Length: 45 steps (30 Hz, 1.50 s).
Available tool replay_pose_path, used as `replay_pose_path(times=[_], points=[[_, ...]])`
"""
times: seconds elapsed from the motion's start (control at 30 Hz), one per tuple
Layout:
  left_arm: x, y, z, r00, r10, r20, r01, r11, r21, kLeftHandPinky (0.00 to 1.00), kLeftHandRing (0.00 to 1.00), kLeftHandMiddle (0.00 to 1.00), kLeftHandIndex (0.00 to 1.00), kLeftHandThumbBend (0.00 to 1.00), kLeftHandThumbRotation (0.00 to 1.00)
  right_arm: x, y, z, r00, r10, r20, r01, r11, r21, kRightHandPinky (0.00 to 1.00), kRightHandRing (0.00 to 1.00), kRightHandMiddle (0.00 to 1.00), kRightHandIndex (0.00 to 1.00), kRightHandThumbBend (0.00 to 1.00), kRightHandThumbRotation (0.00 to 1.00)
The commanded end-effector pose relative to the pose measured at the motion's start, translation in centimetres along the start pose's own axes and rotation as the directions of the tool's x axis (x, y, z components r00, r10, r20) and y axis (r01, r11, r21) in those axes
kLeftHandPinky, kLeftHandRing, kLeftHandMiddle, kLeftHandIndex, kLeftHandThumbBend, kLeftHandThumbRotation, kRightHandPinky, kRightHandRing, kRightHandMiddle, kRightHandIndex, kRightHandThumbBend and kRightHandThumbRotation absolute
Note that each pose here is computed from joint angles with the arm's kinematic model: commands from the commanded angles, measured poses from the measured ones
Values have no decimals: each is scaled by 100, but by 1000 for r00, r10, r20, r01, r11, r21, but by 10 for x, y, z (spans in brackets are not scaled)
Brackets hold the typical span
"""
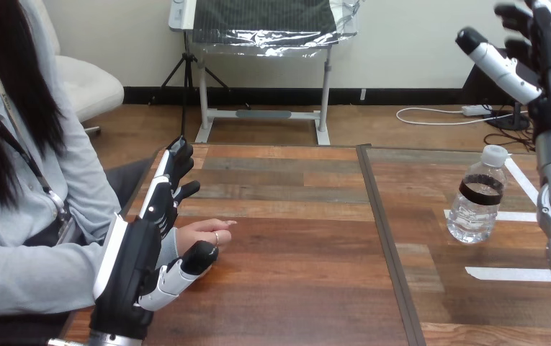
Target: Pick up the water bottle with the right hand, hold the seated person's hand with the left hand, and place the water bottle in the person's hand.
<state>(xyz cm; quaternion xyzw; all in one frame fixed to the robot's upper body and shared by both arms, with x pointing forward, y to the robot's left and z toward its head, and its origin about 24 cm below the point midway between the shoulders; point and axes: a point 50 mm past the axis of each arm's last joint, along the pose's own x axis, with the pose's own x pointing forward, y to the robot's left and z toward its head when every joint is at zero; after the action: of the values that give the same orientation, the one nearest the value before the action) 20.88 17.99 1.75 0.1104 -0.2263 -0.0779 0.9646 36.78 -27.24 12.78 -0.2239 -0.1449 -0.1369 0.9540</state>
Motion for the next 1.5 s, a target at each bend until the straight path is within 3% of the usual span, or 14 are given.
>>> replay_pose_path(times=[0.0, 0.37, 0.67, 0.97, 1.1, 1.47], points=[[11, 6, 11, 996, 19, 89, -20, 1000, 17, 86, 95, 99, 98, 100, 86, 22, -8, 23, 999, -45, 27, 46, 999, -26, 79, 84, 81, 87, 100, 59], [7, 6, 11, 996, 30, 88, -31, 1000, 5, 86, 94, 98, 97, 100, 85, 21, -9, 11, 995, -54, -87, 47, 996, -74, 74, 82, 81, 87, 100, 55], [5, 7, 13, 996, 37, 86, -38, 999, 3, 86, 94, 98, 97, 100, 84, 17, -7, -1, 982, -49, -183, 32, 995, -95, 73, 82, 80, 86, 100, 53], [2, 9, 15, 995, 37, 91, -37, 999, -2, 86, 94, 99, 97, 100, 83, 11, -5, -14, 960, -31, -278, -1, 993, -114, 72, 82, 82, 88, 100, 53], [1, 9, 15, 995, 36, 92, -35, 999, -7, 86, 94, 99, 97, 100, 82, 8, -4, -21, 943, -22, -331, -19, 993, -119, 72, 82, 83, 89, 100, 53], [-1, 10, 17, 994, 36, 100, -35, 999, -13, 87, 95, 99, 97, 100, 80, -1, -2, -34, 911, 12, -412, -69, 990, -125, 76, 83, 86, 91, 99, 51]])
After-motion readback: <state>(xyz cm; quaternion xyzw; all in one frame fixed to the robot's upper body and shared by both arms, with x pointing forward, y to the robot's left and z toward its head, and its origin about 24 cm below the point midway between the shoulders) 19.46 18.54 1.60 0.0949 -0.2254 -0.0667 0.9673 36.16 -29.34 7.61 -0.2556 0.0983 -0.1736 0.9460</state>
